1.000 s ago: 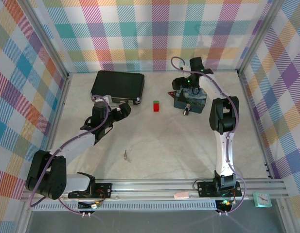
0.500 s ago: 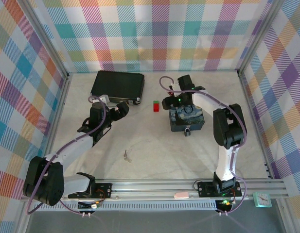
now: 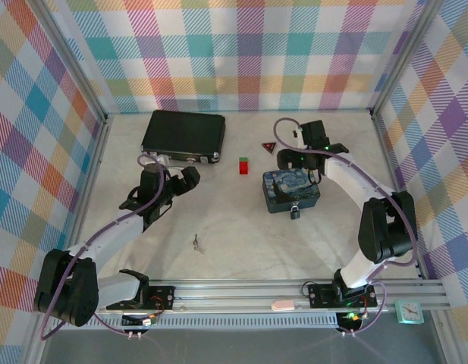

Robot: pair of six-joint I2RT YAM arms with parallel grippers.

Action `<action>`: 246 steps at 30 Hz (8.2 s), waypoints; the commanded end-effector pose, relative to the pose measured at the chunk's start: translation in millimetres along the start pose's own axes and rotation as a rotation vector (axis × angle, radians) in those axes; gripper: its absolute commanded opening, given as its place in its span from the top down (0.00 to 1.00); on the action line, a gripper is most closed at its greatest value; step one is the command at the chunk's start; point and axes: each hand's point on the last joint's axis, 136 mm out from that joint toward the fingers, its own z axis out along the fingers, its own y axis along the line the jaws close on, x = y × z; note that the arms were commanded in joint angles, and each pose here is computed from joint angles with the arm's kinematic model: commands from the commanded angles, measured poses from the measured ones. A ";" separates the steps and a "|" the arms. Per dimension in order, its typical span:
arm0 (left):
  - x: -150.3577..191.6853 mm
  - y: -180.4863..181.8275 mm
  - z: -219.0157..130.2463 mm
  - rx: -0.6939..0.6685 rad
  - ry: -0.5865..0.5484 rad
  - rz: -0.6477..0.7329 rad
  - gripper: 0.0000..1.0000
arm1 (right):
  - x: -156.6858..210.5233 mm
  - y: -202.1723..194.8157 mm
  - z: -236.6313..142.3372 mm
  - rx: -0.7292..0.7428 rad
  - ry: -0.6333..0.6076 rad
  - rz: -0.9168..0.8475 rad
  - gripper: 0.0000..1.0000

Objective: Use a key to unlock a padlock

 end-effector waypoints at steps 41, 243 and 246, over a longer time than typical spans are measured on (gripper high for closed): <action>137.2 52.1 -72.0 -0.212 0.475 0.111 0.29 | 24.3 82.5 -2.5 -0.229 0.008 0.185 0.01; -18.5 -146.2 -92.2 0.707 -0.240 -0.060 0.71 | 15.7 295.8 -145.6 -1.397 -0.206 0.001 1.00; -20.3 -132.4 -87.9 0.633 -0.249 -0.088 0.08 | 16.9 288.3 -142.3 -1.343 -0.215 -0.024 1.00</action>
